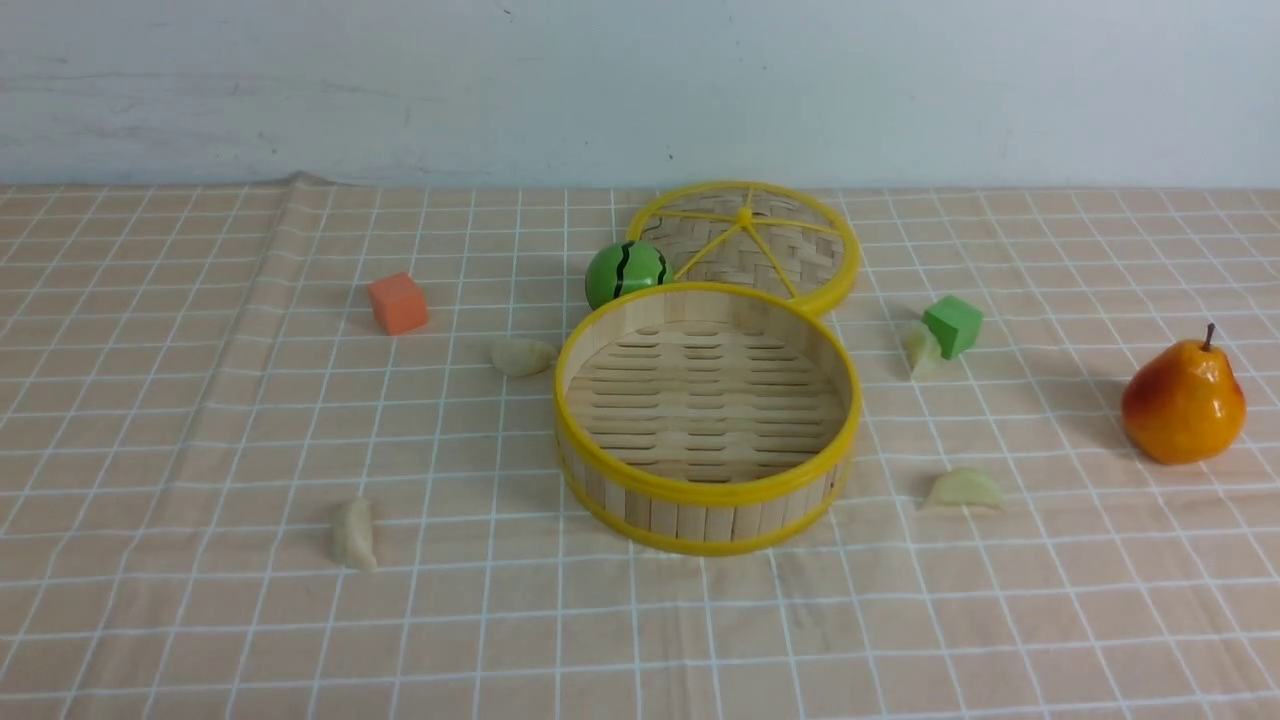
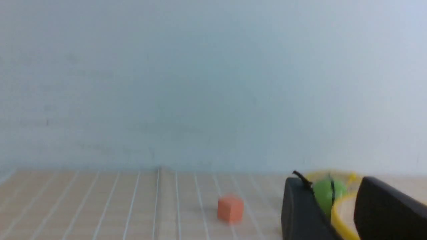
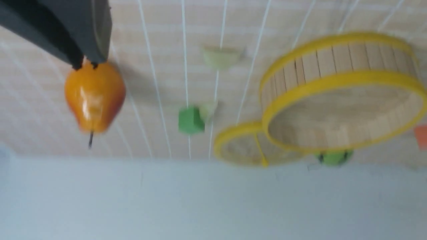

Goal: Put the dumplings into the steamer on the table with the brown tablecloth.
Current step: 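Reach for and grasp a dumpling on the table with the left gripper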

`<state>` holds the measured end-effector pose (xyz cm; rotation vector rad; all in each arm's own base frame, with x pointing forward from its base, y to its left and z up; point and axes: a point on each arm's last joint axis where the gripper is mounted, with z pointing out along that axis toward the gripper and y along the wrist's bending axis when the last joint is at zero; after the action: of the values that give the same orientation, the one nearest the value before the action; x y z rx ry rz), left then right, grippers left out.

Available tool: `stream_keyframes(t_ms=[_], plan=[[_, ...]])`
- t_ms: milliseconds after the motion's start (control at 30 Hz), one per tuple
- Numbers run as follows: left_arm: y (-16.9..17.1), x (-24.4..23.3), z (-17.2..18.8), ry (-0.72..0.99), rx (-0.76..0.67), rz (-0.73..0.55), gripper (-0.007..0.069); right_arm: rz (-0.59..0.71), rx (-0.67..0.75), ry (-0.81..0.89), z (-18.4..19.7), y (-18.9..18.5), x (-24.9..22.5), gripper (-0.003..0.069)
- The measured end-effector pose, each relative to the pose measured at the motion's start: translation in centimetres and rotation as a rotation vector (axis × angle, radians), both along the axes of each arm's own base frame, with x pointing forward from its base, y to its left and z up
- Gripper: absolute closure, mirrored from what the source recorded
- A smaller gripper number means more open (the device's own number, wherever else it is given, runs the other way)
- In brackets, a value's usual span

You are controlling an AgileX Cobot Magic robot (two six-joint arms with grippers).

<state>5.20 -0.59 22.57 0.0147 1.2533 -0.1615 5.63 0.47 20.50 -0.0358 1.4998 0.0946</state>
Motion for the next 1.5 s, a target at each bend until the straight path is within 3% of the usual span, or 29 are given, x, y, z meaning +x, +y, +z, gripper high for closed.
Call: stream_keyframes(t_ms=[167,267,433,500,567,667,833,867,933,967,1000,1033,1067,1133,1367,1500], plan=[[0.0,-1.0,2.1,-0.252,-0.026,-0.013,0.0387,0.022,-0.001,-0.214,1.9,0.2,-0.4,0.0607],[0.1,-2.0,3.4,-0.421,-0.156,-0.085,0.0387,0.048,0.044,-0.373,3.3,0.3,-0.9,0.0603],[0.1,-2.6,4.9,-0.454,-0.397,-0.244,0.0407,0.063,0.080,-0.422,3.7,0.3,-1.1,0.0596],[0.0,-3.0,6.7,-0.420,-0.467,-0.301,0.0444,0.062,0.095,-0.423,4.0,0.3,-1.1,0.0595],[-0.2,-3.2,10.5,-0.359,-0.453,-0.311,0.0531,0.058,0.117,-0.410,5.6,0.2,-0.7,0.0599],[-0.5,-1.1,13.5,-0.207,-0.376,-0.244,0.0636,0.053,0.126,-0.377,8.0,0.2,0.0,0.0636],[-1.0,6.6,14.8,0.109,-0.308,-0.142,0.0639,0.030,0.099,-0.154,10.2,0.4,3.6,0.0669],[-1.0,6.6,14.9,0.108,-0.311,-0.142,0.0639,0.028,0.096,-0.140,10.2,0.5,3.8,0.0669],[-1.3,11.6,13.1,0.329,-0.358,-0.091,0.0639,0.011,0.073,0.066,9.3,0.6,6.1,0.0669],[-1.3,11.9,12.8,0.350,-0.357,-0.084,0.0639,0.009,0.070,0.077,9.2,0.6,6.1,0.0669],[-1.3,14.4,11.5,0.505,-0.398,-0.030,0.0639,-0.003,0.055,0.221,8.3,0.6,7.3,0.0669],[-1.4,14.6,11.4,0.513,-0.400,-0.031,0.0639,-0.006,0.052,0.251,8.1,0.6,7.4,0.0669],[-1.8,16.7,9.7,0.699,-0.395,0.037,0.0639,-0.019,0.039,0.387,7.2,0.6,8.3,0.0669],[-2.8,18.5,8.0,0.878,-0.348,0.087,0.0639,-0.028,0.038,0.499,6.2,0.6,9.1,0.0668],[-7.9,23.4,1.8,1.389,-0.064,0.159,0.0639,0.056,0.025,0.654,5.5,2.5,11.5,0.0664],[-9.1,26.0,-1.2,1.512,-0.007,0.197,0.0603,0.133,-0.069,0.746,4.8,4.0,12.1,0.0662]])
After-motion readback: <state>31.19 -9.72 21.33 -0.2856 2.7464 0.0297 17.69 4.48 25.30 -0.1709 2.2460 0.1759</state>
